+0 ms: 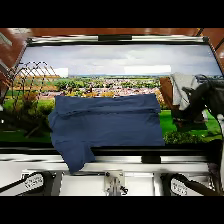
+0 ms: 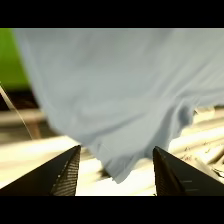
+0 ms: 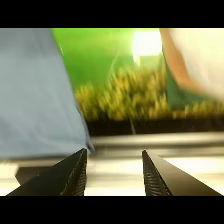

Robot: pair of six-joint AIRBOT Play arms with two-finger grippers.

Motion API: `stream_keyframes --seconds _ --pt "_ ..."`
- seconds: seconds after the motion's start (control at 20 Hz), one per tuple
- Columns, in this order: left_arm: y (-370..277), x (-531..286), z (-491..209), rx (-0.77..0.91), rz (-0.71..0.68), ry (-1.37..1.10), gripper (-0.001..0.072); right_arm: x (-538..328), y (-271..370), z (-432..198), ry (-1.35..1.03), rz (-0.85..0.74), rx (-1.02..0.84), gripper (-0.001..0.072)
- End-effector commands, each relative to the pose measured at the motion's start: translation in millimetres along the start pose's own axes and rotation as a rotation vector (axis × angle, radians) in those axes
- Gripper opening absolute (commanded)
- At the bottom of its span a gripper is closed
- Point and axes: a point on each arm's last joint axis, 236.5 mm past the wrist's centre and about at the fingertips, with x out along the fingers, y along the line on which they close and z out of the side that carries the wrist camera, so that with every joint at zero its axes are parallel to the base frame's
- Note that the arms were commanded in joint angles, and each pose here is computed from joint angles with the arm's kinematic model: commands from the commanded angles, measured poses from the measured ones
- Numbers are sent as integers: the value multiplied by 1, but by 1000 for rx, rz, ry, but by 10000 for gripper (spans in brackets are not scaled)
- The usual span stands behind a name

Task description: Fold the shirts.

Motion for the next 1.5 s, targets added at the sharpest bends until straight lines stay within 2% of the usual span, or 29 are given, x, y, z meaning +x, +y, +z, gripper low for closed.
stream_keyframes --seconds 0.0,0.4,0.6,0.85,0.9,1.0,1.05,1.1,1.15,1.3,1.45 --pt "18 27 -41 -54 -29 -21 535 15 -19 -42 7 37 85 473" --pt "28 53 -54 -43 -18 3 535 11 1 -33 -81 162 116 472" --pt "31 69 -51 -19 45 22 535 11 1 -32 -86 164 117 473" --pt "7 96 -50 -9 26 43 534 11 1 -32 -86 164 117 473" --pt "7 98 -48 -20 37 33 514 11 1 -32 -88 165 118 473" --pt "3 101 -46 -18 37 25 355 11 2 -33 -83 167 122 475" --pt "2 101 -47 -17 33 29 226 13 4 -36 -69 178 121 555" --pt "1 101 -48 -17 29 36 129 19 9 -42 -50 197 107 634" --pt "0 101 -51 -11 24 48 33 26 18 -50 -20 235 90 634" --pt "-4 99 -61 3 8 87 36 49 53 -77 67 381 72 634" --pt "-7 96 -63 15 4 86 36 68 50 -81 66 361 105 634"
